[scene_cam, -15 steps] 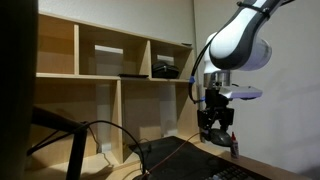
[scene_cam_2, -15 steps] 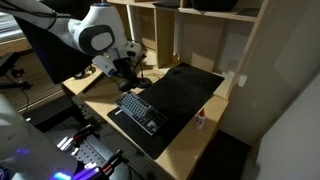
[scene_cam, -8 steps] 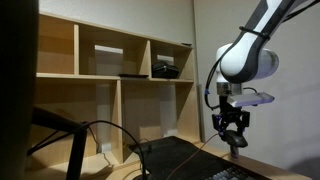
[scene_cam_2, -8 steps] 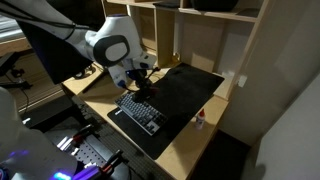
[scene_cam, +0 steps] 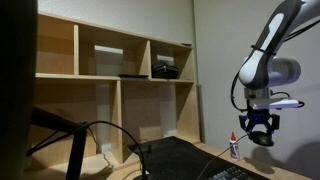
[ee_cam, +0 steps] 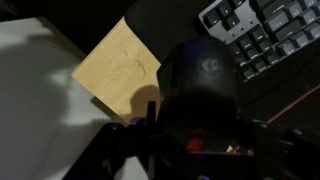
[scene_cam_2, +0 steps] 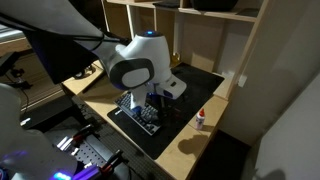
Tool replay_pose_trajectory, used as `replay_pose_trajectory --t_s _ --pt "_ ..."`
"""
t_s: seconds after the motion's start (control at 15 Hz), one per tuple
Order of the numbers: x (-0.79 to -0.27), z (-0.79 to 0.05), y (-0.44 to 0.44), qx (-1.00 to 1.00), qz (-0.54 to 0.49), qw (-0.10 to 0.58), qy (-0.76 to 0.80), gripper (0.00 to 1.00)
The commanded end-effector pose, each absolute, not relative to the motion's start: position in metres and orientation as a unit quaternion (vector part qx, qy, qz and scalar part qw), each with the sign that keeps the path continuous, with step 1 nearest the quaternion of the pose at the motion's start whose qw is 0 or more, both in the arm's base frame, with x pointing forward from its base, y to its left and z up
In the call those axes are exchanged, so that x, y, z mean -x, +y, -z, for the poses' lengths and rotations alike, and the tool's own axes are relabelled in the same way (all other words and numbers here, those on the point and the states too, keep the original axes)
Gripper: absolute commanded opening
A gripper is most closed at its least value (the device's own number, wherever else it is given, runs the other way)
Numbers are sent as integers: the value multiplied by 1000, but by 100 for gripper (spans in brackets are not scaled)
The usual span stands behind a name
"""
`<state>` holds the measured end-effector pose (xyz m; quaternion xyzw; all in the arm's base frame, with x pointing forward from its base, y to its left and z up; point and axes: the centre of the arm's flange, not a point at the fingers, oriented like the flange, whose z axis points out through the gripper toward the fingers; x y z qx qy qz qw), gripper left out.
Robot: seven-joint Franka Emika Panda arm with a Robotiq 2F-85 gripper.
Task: Move the mouse to the right side of the keyboard
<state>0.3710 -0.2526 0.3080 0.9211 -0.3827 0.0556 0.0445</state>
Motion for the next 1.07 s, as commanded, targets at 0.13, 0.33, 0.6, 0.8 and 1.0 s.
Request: replay_pose_trajectory --t_s 0.13,0.33,0.6,0.8,1.0 --pt "-383 -280 -261 -934 -51 47 -351 45" --pt "-390 -255 -270 -950 -50 54 -303 45" --pt "-393 -228 -262 -957 -36 69 -279 45" --pt "-387 -231 -255 -956 -30 62 -286 70" --pt "-388 -232 -257 -961 -15 76 -267 45"
